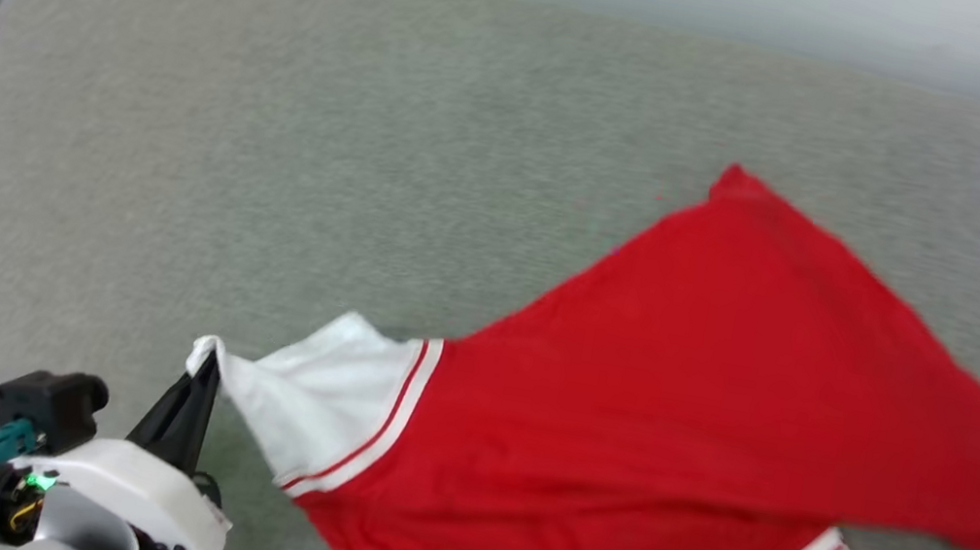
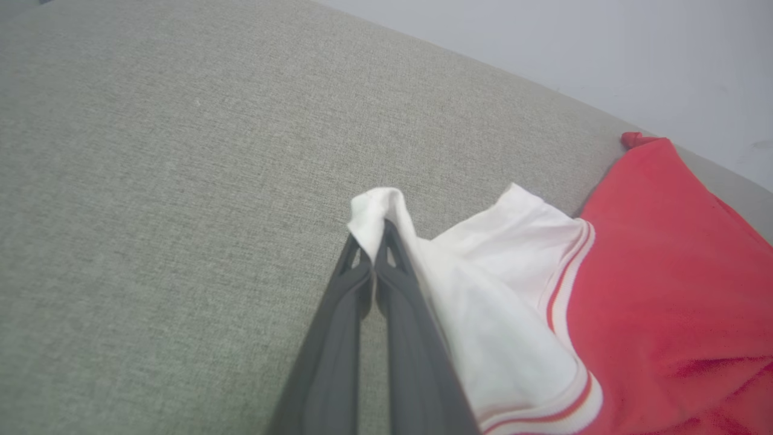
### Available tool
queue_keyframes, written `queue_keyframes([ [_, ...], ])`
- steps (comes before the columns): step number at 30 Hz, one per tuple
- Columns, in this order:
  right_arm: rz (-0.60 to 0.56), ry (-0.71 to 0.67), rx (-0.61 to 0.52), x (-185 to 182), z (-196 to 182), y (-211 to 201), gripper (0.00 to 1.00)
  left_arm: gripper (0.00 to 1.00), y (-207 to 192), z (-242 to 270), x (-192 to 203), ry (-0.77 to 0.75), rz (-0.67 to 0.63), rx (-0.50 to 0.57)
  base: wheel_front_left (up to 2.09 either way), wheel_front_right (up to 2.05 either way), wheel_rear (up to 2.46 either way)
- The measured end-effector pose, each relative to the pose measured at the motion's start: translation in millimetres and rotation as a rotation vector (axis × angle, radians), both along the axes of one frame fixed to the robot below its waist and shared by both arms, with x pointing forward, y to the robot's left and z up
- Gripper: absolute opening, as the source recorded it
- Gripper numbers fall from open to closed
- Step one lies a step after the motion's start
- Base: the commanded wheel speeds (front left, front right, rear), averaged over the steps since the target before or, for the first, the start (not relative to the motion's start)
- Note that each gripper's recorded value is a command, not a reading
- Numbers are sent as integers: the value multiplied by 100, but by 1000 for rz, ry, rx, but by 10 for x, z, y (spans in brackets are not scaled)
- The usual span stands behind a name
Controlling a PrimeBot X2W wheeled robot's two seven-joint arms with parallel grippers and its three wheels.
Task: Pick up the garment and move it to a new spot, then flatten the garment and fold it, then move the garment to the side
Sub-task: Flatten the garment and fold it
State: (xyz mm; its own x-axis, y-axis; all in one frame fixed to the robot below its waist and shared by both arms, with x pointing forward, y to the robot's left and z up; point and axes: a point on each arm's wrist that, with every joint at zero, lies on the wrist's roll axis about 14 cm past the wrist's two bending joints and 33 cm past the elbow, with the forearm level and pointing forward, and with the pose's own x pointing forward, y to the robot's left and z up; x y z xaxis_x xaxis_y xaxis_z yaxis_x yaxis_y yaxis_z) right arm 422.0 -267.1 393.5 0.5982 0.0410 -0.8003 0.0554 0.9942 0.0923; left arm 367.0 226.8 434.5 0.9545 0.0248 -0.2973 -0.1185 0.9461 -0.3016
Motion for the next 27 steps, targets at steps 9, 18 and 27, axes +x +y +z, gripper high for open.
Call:
queue_keyframes([
  [9, -253, 83, 116, -1449, -314, -90, 0, 0, -268, 33, 41, 8, -92, -11, 0, 0, 0],
  [18, -368, 144, 204, -2172, -528, 69, 27, 0, -402, 116, 21, -1, -147, 1, 0, 0, 0],
  [27, -385, -348, 125, -1360, 70, -122, 100, 0, -453, 194, 9, -16, -164, -6, 0, 0, 0],
])
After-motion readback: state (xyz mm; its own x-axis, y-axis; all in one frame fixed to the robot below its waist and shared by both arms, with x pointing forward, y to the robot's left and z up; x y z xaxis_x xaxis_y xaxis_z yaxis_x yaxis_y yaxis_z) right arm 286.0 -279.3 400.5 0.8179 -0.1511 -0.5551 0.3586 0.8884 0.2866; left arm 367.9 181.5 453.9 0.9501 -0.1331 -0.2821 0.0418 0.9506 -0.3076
